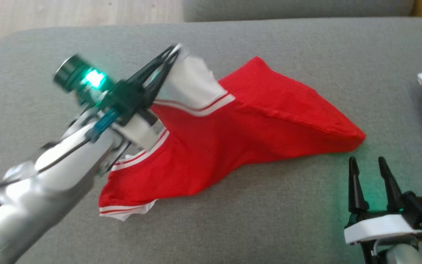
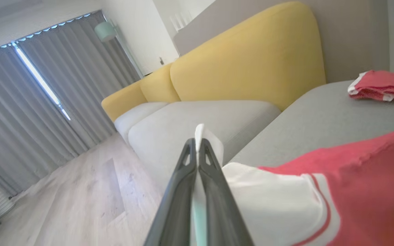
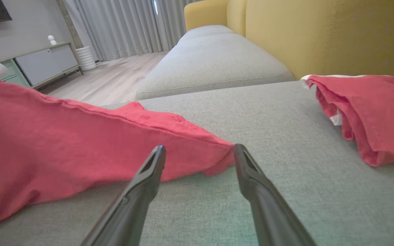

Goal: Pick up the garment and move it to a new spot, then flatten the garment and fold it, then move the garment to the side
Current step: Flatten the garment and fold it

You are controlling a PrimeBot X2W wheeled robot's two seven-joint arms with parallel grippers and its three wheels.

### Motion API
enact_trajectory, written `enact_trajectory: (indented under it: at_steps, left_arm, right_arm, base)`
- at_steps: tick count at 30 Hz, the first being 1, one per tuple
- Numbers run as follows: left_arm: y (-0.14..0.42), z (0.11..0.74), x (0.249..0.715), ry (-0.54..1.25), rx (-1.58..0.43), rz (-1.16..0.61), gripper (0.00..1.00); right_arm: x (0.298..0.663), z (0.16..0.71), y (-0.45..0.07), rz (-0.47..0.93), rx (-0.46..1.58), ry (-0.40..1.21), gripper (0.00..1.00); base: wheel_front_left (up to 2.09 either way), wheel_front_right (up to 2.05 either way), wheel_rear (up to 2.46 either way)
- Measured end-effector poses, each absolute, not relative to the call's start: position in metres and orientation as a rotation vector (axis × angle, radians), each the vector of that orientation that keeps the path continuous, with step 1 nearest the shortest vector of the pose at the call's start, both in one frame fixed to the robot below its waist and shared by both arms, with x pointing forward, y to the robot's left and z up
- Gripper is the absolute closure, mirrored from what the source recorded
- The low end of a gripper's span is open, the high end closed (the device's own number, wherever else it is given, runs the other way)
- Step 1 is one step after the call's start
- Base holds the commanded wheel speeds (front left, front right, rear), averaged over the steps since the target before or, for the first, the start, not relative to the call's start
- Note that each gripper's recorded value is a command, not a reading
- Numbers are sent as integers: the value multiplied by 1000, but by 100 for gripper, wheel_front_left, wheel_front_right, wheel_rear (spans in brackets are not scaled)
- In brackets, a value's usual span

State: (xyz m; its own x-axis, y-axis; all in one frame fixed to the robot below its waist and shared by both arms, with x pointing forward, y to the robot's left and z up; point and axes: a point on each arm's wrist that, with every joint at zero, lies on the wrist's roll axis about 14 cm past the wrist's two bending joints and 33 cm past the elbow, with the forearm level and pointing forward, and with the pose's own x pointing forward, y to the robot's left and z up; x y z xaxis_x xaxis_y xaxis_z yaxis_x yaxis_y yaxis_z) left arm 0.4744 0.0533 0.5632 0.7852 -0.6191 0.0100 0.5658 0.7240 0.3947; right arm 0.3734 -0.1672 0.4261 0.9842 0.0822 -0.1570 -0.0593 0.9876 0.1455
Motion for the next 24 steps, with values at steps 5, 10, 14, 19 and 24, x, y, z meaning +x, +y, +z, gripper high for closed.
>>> enact_trajectory:
  at_steps: [5, 10, 14, 19, 24]
  left_arm:
    - [91, 560, 462, -102, 428, -581, 100]
    - [112, 560, 459, -80, 444, -531, 100]
    - [120, 557, 456, -63, 444, -517, 100]
    - [124, 555, 453, -52, 434, -502, 100]
    - [128, 551, 455, -37, 438, -493, 100]
  right_arm:
    - [371, 413, -165, 73, 147, 207, 0]
    - [380, 406, -164, 67, 161, 227, 0]
    - [395, 408, -157, 80, 183, 222, 0]
    - [395, 398, -138, 125, 215, 262, 0]
    - [398, 395, -143, 128, 218, 273, 0]
  base:
    - [0, 0, 0]
    - [0, 0, 0]
    - [0, 0, 0]
    - [0, 0, 0]
    - [0, 0, 0]
